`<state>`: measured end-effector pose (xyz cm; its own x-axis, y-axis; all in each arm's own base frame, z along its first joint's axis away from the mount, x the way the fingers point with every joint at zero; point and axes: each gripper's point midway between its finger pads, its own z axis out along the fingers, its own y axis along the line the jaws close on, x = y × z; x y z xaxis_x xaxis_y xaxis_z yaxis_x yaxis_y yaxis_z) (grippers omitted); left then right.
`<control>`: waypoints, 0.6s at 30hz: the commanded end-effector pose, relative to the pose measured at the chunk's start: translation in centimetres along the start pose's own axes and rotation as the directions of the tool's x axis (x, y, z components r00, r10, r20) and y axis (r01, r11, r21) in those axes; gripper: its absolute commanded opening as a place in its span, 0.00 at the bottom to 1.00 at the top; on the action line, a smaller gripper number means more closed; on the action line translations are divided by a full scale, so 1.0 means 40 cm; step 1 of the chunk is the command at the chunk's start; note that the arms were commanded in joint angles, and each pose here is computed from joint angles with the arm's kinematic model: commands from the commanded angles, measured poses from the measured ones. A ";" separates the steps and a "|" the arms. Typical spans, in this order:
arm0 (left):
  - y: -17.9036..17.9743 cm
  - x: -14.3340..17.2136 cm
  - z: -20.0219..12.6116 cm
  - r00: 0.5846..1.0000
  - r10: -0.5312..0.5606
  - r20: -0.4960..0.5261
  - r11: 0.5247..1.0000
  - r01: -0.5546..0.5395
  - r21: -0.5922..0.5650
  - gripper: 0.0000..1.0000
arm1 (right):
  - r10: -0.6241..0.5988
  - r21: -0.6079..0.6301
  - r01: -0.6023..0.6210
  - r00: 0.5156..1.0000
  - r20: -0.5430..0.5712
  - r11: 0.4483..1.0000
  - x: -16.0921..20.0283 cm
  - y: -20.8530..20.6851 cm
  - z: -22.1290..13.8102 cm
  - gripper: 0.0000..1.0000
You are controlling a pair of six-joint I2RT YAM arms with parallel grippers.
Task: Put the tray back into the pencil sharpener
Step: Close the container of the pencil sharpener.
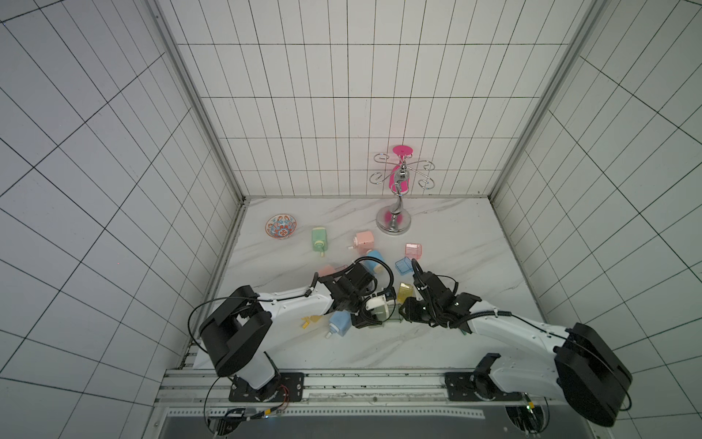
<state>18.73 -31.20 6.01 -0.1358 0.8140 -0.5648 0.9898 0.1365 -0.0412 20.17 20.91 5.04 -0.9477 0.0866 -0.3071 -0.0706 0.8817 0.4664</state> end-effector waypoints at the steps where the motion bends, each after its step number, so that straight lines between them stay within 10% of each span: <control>1: -0.026 -0.023 -0.006 0.996 0.077 0.053 0.996 -0.078 0.029 0.43 | 0.009 -0.026 -0.009 1.000 -0.017 1.000 0.014 -0.003 0.006 0.34; 18: 0.025 -0.021 0.003 0.994 0.104 0.023 0.989 -0.101 -0.105 0.37 | -0.005 -0.051 0.002 0.998 -0.062 0.999 0.019 0.009 0.055 0.24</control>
<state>18.78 -31.68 6.02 -0.0683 0.8144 -0.5762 0.9938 0.1064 0.0325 20.33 22.32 3.61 -0.9614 0.0598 -0.2687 -0.0854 0.8631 0.4978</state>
